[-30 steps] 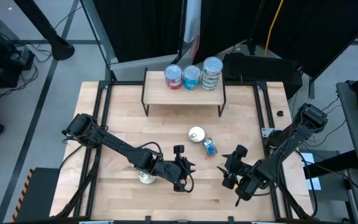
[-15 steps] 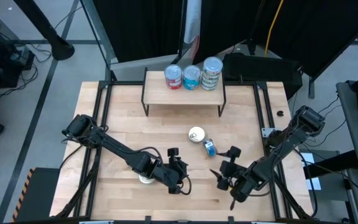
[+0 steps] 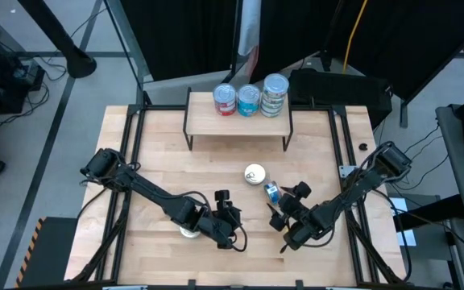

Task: Stack canned seafood by type on shelf
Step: Put the blue pink tuna can on the shelf

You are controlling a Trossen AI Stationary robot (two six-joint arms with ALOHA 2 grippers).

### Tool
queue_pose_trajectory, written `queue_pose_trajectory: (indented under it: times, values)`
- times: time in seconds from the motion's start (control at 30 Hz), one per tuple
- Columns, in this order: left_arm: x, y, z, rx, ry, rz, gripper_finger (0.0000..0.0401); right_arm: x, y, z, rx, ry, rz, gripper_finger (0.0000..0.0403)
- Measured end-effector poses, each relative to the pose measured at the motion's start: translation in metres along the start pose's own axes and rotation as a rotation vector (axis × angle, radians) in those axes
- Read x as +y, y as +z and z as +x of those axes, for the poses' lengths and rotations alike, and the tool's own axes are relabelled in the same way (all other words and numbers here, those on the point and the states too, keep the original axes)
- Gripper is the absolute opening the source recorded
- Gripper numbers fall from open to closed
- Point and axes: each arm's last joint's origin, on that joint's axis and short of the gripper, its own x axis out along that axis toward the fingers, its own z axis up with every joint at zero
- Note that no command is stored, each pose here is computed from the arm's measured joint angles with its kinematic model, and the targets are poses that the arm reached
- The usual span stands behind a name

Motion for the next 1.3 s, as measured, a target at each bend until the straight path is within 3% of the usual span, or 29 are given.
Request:
queue_pose_trajectory:
  times: [0.37,0.7,0.83,1.3]
  values:
    - [0.000,0.000,0.000,-0.002,0.003,-0.001,0.0208,0.000,-0.014,0.019,0.094,-0.067,-0.035,0.0358]
    - [0.000,0.000,0.000,-0.002,0.004,-0.002,0.0208,-0.001,-0.012,0.021,0.073,-0.084,-0.047,0.0255]
    - [0.000,0.000,0.000,-0.002,0.004,-0.002,0.0208,-0.002,-0.011,0.023,0.082,-0.086,-0.054,0.0237]
    - [0.000,0.003,0.000,-0.025,-0.001,-0.008,0.0208,0.002,-0.012,0.022,0.098,-0.048,-0.085,0.0334]
